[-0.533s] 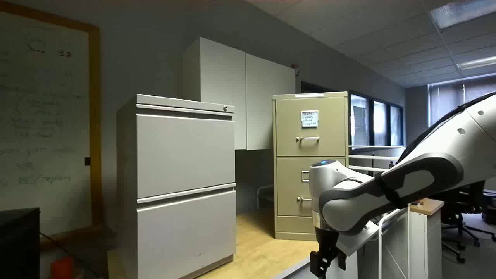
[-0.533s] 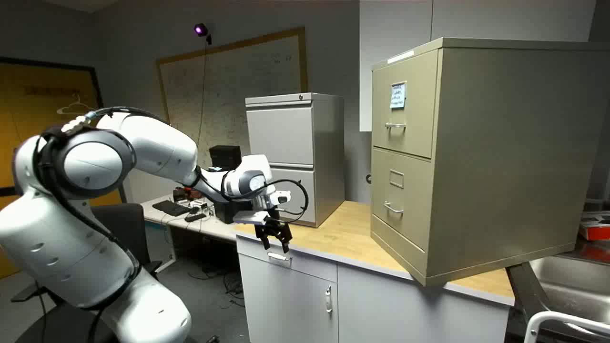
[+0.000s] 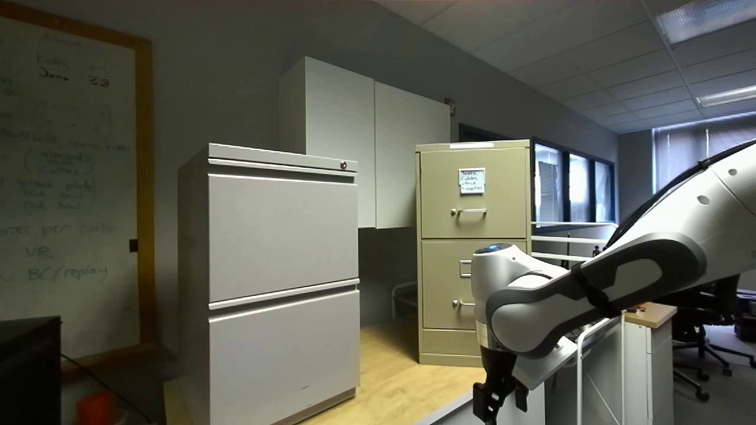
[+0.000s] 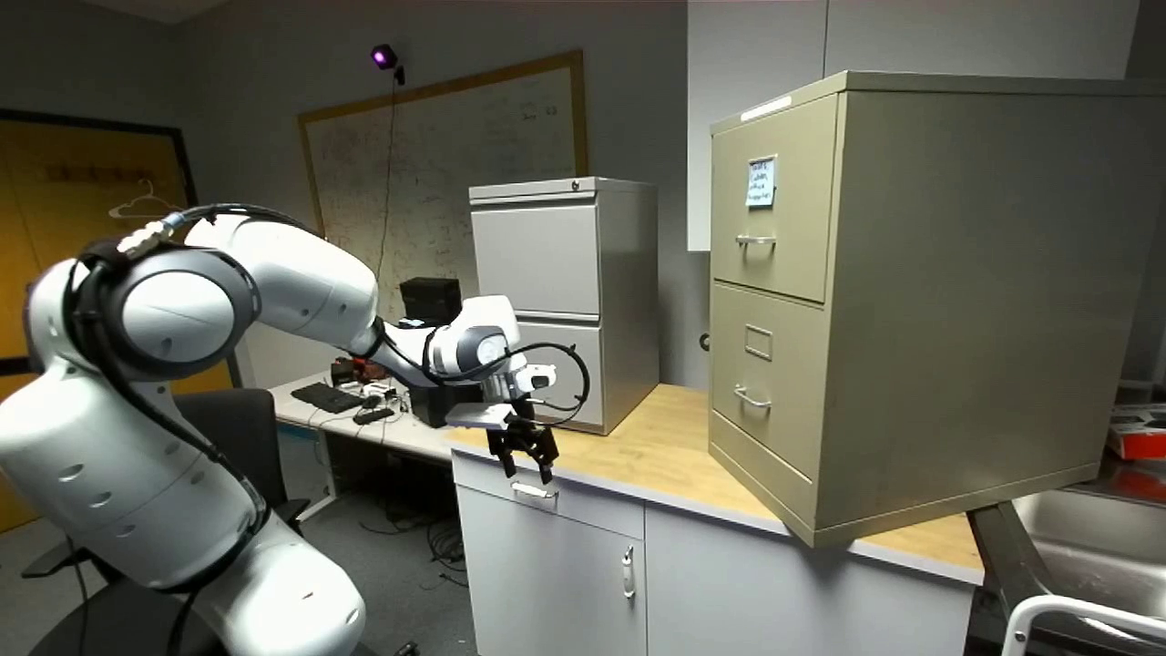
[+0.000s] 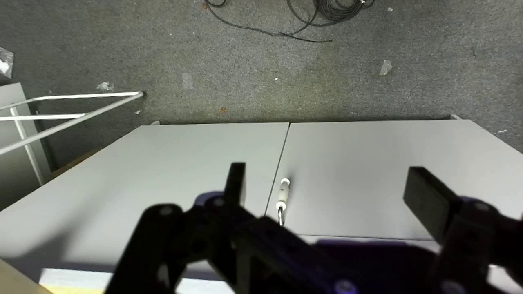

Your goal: Open the bottom drawer of the cabinet to the right.

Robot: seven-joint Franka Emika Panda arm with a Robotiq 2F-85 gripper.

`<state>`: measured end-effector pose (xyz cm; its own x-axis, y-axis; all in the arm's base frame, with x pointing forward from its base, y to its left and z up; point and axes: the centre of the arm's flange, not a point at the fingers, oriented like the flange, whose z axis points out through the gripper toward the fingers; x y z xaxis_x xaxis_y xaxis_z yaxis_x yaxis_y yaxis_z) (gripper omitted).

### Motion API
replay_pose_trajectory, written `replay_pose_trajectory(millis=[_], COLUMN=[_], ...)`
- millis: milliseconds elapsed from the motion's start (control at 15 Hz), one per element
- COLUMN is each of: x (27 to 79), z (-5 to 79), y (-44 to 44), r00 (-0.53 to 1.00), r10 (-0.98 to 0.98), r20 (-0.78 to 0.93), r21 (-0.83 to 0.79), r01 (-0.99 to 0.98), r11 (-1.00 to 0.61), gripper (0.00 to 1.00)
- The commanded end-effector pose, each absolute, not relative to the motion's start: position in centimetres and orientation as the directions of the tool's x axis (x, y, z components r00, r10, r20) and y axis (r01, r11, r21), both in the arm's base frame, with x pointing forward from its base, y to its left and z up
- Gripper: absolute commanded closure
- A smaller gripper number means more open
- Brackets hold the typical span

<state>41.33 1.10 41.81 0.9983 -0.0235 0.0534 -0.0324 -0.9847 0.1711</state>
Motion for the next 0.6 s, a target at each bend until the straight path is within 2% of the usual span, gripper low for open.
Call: replay_pose_trajectory(millis=[0, 533], x=[41.3, 43.4], z=[41.8, 43.1], y=[1.1, 0.3], r00=[0.998, 0.994], r10=[-0.024, -0.079], r20=[0.053, 0.073], r21=[0.171, 0.129], r01=[-0.032, -0.088], r11=[-0.985, -0.988], gripper=[0.00, 0.00])
